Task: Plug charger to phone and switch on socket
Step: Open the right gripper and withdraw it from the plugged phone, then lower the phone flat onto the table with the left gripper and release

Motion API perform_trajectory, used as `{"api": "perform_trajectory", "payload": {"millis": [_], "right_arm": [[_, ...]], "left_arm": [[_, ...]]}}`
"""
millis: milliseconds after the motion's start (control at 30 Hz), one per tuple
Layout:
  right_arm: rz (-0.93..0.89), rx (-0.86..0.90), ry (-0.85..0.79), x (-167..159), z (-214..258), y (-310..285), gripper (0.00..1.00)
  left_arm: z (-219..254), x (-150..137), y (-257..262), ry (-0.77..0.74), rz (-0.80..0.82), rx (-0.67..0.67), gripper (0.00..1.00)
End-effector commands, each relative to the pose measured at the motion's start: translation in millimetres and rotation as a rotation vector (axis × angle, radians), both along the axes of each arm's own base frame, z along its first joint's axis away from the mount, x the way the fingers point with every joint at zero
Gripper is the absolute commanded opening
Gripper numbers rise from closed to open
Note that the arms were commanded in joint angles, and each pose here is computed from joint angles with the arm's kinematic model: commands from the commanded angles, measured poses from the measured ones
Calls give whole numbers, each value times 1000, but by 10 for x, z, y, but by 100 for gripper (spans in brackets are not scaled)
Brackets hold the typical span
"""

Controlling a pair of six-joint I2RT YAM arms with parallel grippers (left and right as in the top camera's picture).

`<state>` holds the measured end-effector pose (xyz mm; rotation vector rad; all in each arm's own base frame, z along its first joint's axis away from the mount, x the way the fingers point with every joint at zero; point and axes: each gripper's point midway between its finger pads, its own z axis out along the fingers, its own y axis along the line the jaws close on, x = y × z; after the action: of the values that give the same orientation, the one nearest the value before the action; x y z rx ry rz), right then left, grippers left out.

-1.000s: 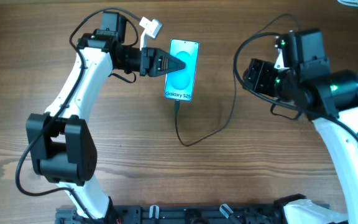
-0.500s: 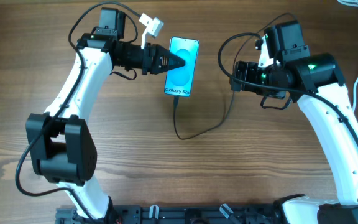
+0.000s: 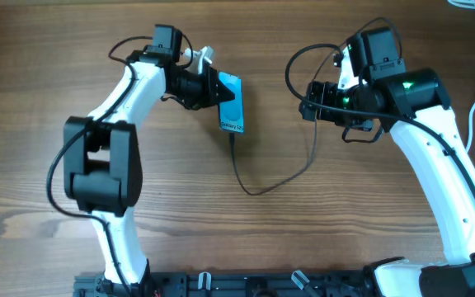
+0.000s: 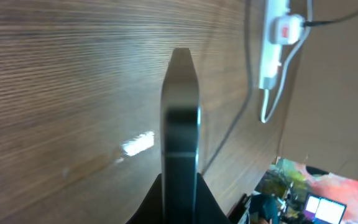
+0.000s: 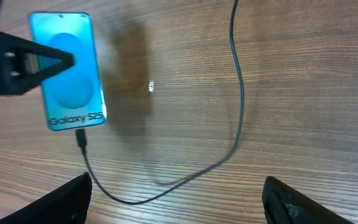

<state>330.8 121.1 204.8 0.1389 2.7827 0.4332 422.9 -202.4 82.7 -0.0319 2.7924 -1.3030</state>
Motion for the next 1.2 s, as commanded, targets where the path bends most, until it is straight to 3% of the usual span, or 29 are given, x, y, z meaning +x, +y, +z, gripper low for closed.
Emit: {"api": "perform_trajectory", "payload": {"millis": [0,100,367,900,1167], "right_arm": [[7,12,9,14,-42,25,88],[7,14,2,28,-36,28,88],[9,14,-1,34,-33,29,88],[7,20,-19,78,-17,42,88],[16,39,-11,59,-12,78,88]], "left_arm": [[-166,9,-39,54,16,-10,4],[-280,-33,-110,76,-1,-5,4],[-570,-123,-354,46,-27,179,4],[-617,-35,-387,-18,-21,230,4],[-679,-65,-347,0,-9,252,11]]}}
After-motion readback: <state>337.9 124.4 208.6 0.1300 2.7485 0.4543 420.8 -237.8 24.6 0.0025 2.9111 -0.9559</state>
